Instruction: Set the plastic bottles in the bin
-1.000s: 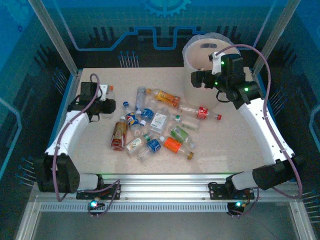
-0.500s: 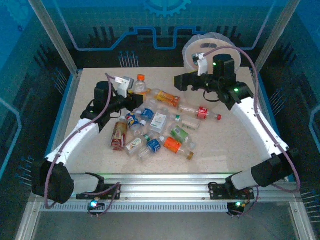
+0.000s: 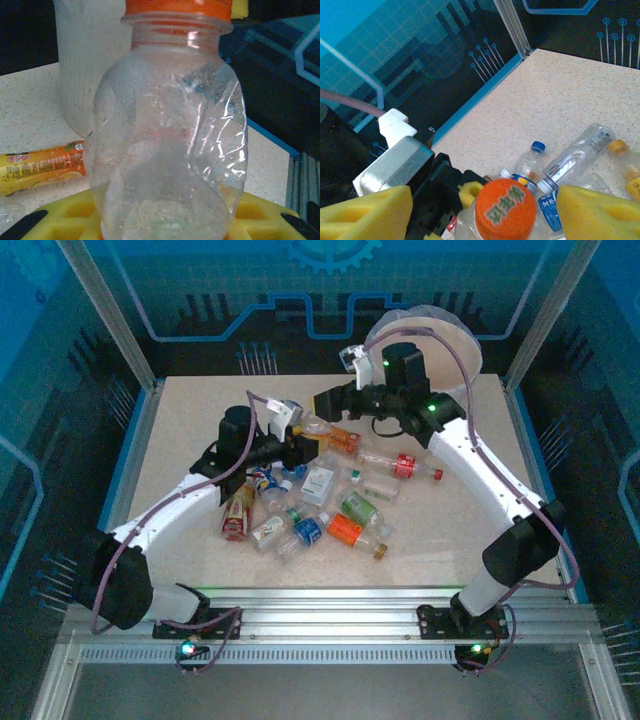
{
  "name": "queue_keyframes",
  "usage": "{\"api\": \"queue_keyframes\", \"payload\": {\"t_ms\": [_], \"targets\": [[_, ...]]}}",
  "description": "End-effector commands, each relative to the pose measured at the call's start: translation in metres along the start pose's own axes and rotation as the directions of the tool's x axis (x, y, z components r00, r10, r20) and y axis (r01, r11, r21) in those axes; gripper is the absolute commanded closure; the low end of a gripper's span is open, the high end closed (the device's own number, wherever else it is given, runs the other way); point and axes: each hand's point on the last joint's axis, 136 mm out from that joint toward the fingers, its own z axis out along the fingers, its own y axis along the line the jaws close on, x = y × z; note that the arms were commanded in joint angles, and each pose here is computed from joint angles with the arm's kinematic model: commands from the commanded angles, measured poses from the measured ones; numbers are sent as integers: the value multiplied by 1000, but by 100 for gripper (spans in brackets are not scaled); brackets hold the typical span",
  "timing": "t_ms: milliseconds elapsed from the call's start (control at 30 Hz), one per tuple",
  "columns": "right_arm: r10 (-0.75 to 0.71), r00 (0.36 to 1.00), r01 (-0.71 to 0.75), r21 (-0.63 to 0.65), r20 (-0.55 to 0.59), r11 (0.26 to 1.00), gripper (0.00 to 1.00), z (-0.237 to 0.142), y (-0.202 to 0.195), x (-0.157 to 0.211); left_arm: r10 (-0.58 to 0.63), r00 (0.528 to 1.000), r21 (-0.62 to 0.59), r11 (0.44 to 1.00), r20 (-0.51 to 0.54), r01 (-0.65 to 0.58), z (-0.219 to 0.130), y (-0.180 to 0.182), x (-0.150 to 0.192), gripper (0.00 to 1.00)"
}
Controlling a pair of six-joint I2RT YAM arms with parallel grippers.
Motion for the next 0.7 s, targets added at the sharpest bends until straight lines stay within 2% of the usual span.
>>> {"api": "queue_keyframes", "payload": {"t_ms": [0,167,267,367,500,533,567,633,667], "targets": [[-11,1000,11,-31,9,999,25,7,8,-7,46,997,62,997,67,-50,0,-18,-24,61],[-2,1000,2,-8,-12,1000,27,13,3,-2,57,995,64,996,80,-62,-2,-22,-28,61],[3,1000,-3,-5,-20,1000,35,14,1,1,62,994,57,996,89,-67,-4,-22,-31,61],[4,1000,-5,-9,-21,1000,50,14,2,1,63,993,49,997,98,-68,-5,-21,-33,61],[0,1000,0,-7,-14,1000,84,13,4,-3,61,992,32,997,109,-65,-6,-20,-36,57],[-8,1000,8,-1,-8,1000,92,12,4,-6,61,992,26,998,111,-65,-7,-19,-37,51],[-17,1000,17,6,-1,1000,98,10,4,-9,60,992,21,998,112,-63,-8,-19,-38,40],[-50,999,49,41,14,998,100,4,4,-19,60,991,3,998,120,-61,-12,-19,-40,10],[-70,997,69,62,21,996,100,2,2,-24,60,990,-4,998,127,-60,-15,-19,-41,1]]}}
